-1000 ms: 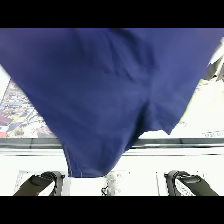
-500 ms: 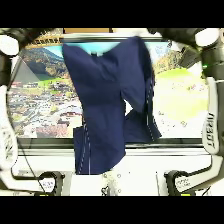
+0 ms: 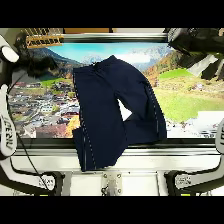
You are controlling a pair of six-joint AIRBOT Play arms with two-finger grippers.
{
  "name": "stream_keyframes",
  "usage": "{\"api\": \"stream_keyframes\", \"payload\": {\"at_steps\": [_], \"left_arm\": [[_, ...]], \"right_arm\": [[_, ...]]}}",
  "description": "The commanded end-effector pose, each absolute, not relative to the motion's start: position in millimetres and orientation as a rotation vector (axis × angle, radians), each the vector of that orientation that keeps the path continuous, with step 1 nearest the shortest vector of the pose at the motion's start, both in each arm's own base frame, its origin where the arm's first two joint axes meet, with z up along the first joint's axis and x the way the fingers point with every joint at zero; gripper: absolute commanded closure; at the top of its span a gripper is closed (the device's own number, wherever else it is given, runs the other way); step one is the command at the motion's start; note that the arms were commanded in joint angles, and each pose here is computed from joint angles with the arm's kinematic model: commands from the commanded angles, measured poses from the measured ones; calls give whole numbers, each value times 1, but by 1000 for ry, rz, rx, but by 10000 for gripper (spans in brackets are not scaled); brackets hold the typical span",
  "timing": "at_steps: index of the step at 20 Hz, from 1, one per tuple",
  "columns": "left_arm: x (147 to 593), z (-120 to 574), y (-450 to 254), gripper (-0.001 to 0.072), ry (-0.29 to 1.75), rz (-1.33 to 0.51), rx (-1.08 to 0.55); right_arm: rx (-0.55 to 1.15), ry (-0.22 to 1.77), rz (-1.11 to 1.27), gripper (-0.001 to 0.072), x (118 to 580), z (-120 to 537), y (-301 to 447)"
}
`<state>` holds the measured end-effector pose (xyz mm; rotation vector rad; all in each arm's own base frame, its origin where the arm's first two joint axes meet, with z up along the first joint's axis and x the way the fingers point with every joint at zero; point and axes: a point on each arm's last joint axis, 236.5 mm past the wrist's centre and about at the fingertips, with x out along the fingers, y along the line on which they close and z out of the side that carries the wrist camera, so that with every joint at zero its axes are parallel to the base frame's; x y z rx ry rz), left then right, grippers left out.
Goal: Fold the clothes and pants, and hang the long-sleeved shirts on hangers.
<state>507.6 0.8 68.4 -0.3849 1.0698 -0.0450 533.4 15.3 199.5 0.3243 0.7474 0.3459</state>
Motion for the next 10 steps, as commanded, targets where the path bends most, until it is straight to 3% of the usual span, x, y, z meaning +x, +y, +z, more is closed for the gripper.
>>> {"api": "stream_keyframes", "payload": {"at_steps": [1,5,8,9,10], "left_arm": [[406,-1,-31,2,1342,-100,-354],[272,-73,-91,2,1611,-222,-239],[202,-92,-125,2,1708,-323,-195],[185,-91,-141,2,1722,-367,-224],[171,-90,-154,2,1728,-405,-247]], "right_arm": [[183,1076,119,243,439,142,-46],[238,1214,25,242,351,76,-43],[316,1320,12,228,288,9,-21],[339,1362,16,63,268,-11,-14],[366,1404,23,-8,249,-29,-5]]}}
